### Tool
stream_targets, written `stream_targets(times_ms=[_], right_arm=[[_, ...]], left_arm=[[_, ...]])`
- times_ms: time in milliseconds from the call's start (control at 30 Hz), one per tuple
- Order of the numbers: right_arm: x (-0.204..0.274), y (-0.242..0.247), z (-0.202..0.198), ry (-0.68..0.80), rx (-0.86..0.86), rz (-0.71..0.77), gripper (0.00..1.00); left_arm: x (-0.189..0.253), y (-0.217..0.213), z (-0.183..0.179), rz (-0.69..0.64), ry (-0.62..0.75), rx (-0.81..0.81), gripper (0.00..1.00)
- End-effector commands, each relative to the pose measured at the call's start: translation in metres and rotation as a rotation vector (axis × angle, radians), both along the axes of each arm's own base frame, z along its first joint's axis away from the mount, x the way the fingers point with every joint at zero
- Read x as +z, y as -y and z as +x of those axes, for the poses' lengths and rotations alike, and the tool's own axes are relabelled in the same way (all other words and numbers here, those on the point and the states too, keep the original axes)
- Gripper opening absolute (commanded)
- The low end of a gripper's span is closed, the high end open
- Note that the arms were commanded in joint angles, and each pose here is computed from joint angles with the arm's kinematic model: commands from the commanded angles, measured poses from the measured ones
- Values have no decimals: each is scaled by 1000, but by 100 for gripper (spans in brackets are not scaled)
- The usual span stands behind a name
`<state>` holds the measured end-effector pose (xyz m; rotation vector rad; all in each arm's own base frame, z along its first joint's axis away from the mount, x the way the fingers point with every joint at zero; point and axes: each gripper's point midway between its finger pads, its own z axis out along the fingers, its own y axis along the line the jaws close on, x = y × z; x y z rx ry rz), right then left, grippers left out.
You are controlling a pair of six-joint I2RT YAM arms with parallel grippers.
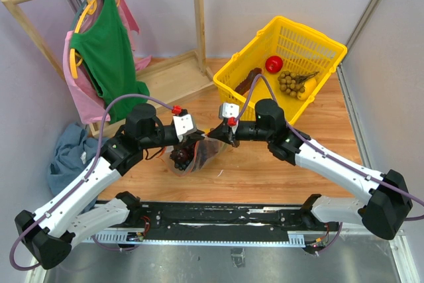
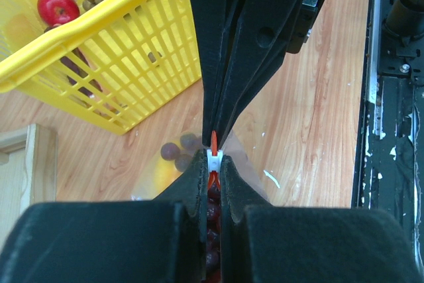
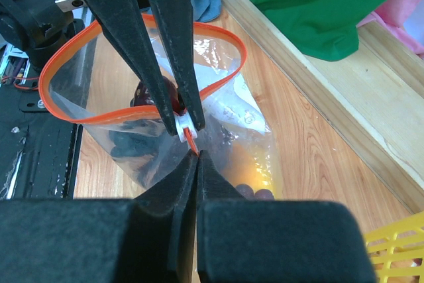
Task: Place the food in the zip-top bag and seal the zipper
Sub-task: Zip the zipper food storage bag at the center of the board.
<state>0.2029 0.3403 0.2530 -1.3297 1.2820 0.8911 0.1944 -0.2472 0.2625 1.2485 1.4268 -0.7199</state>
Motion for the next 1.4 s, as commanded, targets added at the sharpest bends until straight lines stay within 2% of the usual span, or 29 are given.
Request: stream_targets(times_ms=[0, 133, 267, 433, 667, 1033, 1100, 1167, 1367], right_arm=[[25, 9, 16, 58, -70, 76, 1], [25, 7, 6, 60, -16, 69, 1], [24, 7, -5, 73, 59, 47, 23], [24, 5, -15, 98, 133, 40, 30], [24, -2, -11, 83, 148, 39, 24], [12, -5, -17, 52, 206, -3, 22], [11, -6, -16, 48, 210, -8, 15], [12, -6, -15, 51, 206, -8, 2], [21, -2, -4, 77, 117, 21, 1]], left_arm=[[-4, -5, 2, 18, -19, 36, 0], [-3, -2, 0, 9, -19, 15, 0], [-4, 1, -1, 9, -27, -2, 0], [-3, 2, -2, 5, -28, -12, 0], [-3, 5, -6, 0, -32, -42, 0], [-1, 6, -9, -7, -29, -62, 0], [-1, 6, -10, -8, -29, -65, 0], [-1, 6, -10, -8, -28, -65, 0], [-3, 3, -8, 0, -27, -42, 0]])
